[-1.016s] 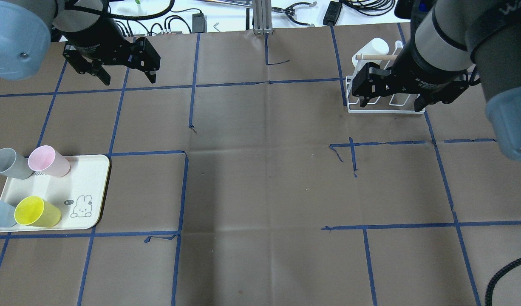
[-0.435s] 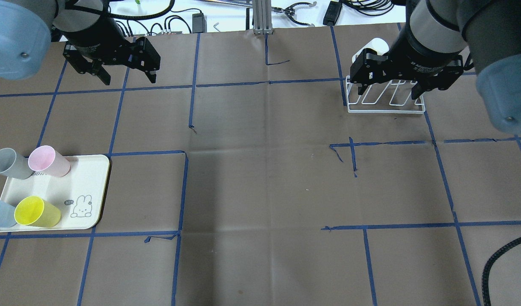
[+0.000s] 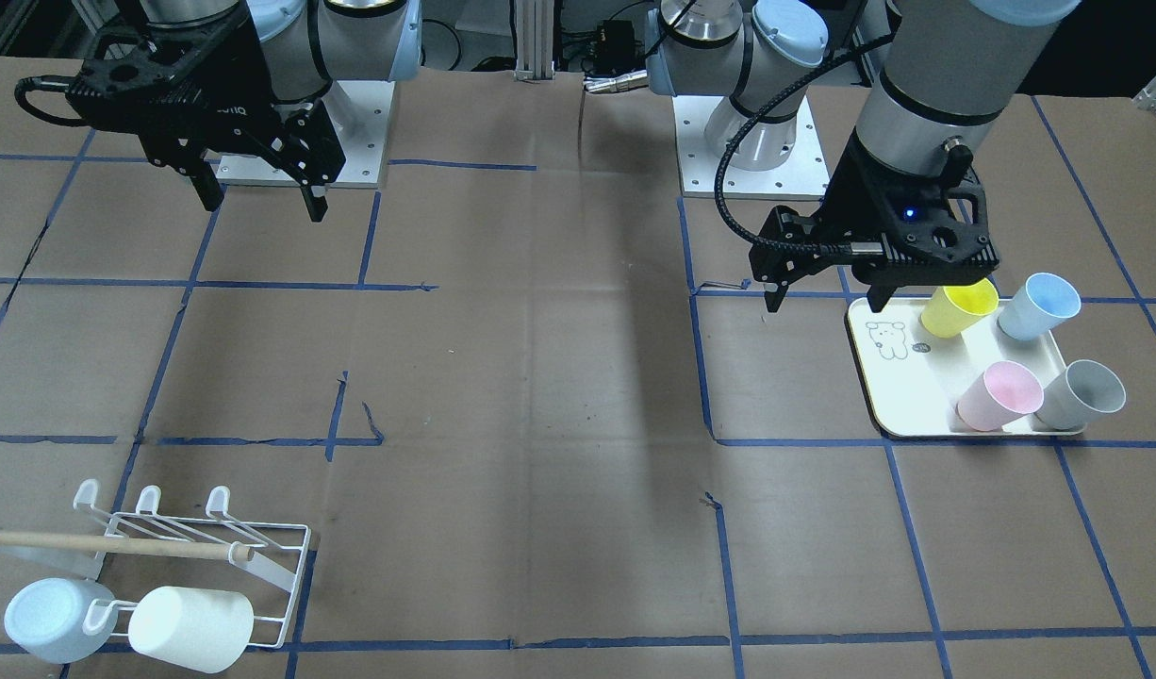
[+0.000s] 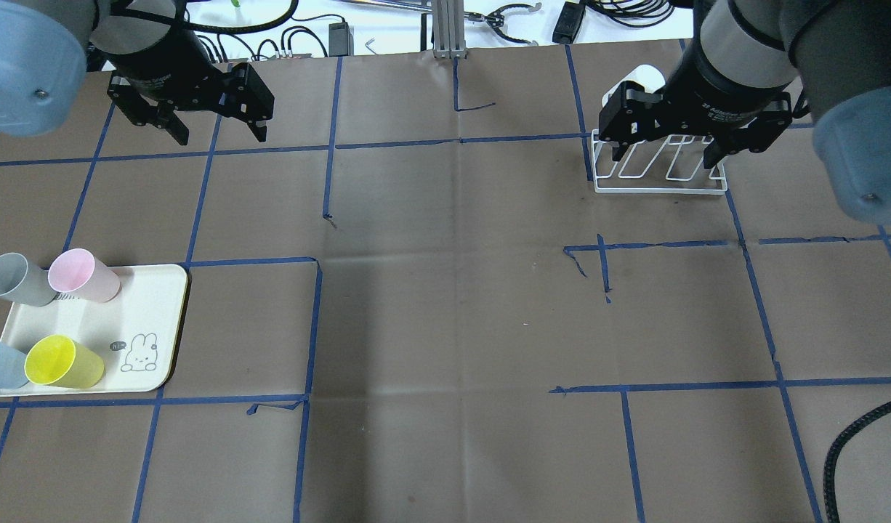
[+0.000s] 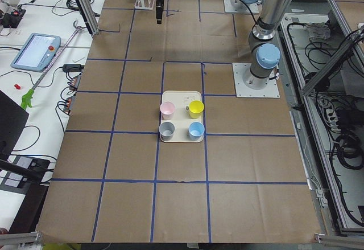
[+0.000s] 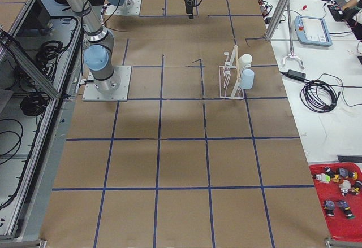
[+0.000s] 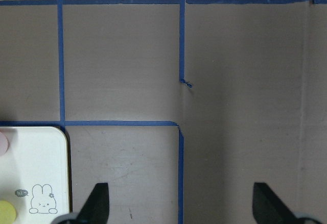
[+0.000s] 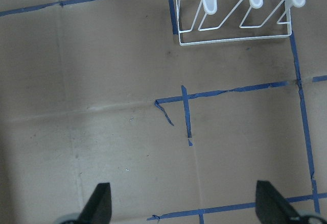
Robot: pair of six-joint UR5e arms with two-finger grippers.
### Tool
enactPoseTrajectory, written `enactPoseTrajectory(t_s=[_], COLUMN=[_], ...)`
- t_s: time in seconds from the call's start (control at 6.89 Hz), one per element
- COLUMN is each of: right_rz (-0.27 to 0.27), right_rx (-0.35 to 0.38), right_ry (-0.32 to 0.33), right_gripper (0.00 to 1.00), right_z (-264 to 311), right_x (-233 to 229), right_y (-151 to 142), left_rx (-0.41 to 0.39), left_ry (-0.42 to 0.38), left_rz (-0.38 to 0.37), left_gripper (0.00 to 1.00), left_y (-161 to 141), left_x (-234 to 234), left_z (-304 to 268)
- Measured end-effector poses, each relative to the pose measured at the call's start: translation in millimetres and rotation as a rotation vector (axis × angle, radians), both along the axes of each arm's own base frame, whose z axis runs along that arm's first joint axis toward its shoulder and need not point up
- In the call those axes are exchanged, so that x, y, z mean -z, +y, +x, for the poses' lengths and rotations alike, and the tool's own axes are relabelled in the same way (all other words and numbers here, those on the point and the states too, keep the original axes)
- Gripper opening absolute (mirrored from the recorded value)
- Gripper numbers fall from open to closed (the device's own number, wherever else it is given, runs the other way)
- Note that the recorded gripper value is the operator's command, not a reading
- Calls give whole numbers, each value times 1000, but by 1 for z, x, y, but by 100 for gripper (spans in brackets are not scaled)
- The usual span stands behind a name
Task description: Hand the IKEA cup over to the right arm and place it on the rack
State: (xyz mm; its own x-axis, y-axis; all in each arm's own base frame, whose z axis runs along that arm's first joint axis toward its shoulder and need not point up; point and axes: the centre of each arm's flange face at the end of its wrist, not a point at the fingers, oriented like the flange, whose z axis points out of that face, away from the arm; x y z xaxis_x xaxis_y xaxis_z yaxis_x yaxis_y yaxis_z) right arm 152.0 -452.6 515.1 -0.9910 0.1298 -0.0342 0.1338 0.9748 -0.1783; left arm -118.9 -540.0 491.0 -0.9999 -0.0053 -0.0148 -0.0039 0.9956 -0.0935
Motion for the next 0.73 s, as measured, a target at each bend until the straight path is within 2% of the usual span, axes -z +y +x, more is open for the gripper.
enactPoseTrajectory(t_s=[0.73], right_rz=[2], right_rx=[1], right_ry=[1], right_gripper=[100], right_z=[-1], right_x=[1], right_y=[0], left_rx=[-1], left_ry=[0], left_rz=[0], left_gripper=[99], left_y=[0], left_x=[0], left_z=[1])
